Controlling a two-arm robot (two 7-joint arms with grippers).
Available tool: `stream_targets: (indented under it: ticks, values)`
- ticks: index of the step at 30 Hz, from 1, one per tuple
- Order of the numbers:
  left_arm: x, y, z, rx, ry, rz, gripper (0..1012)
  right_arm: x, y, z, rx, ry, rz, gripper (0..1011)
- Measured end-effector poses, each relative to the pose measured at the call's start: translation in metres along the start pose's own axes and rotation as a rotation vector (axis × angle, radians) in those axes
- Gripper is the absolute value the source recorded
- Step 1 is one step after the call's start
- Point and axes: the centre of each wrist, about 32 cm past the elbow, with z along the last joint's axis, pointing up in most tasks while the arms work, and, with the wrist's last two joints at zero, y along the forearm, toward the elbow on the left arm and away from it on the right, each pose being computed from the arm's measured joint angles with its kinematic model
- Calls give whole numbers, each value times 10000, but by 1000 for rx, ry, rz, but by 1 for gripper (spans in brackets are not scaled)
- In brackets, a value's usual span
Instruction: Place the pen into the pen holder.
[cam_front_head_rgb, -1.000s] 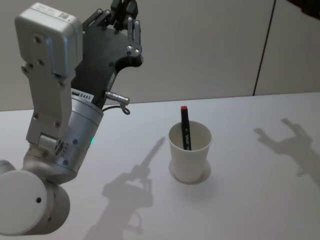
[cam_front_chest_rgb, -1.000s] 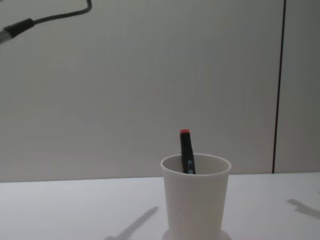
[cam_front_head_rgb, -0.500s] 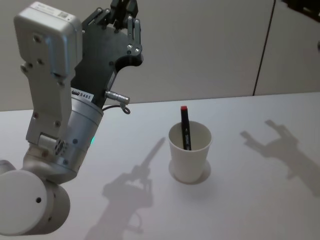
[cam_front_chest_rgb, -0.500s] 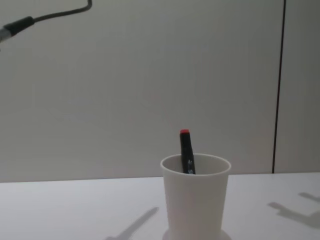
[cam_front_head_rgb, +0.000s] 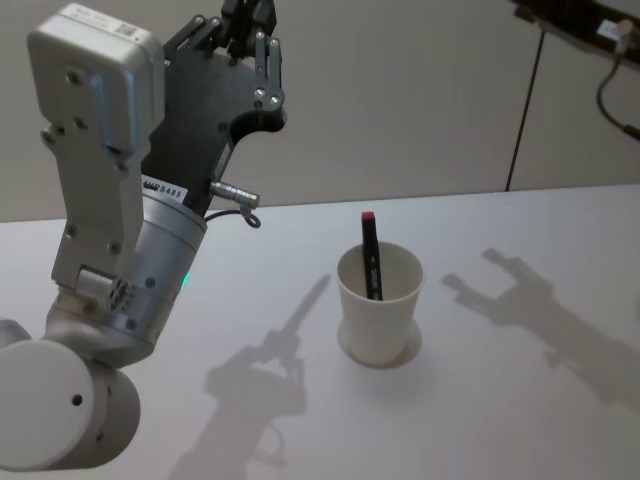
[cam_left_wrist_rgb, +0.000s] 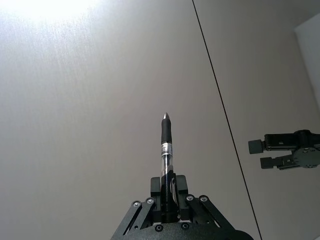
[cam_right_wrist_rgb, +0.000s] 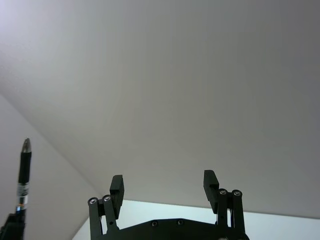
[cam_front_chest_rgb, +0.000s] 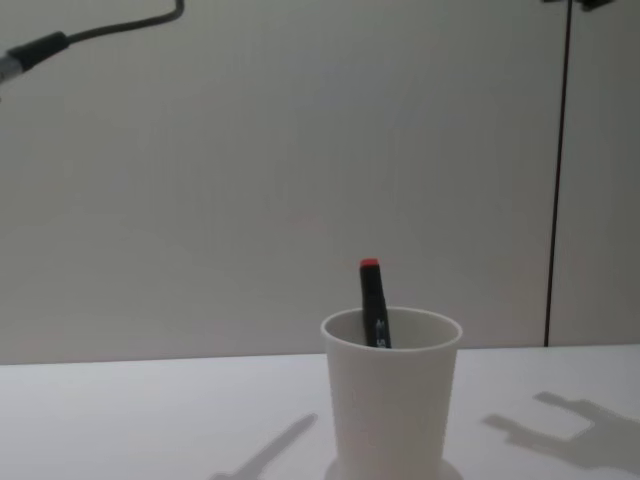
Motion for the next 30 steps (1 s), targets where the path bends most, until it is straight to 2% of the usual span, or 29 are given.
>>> stream_targets:
  ticks: [2, 12, 24, 30]
  values:
    - [0, 0, 0, 0, 0, 0, 179, -29, 36, 8, -22, 37, 30, 1001]
    - [0, 0, 0, 0, 0, 0, 179, -101, 111, 29, -71, 116, 95, 1001]
    - [0, 0, 0, 0, 0, 0, 179, -153, 142, 4, -63, 128, 102, 1001]
    - [0, 0, 0, 0, 0, 0, 179, -181, 167, -15, -65, 144, 133, 1001]
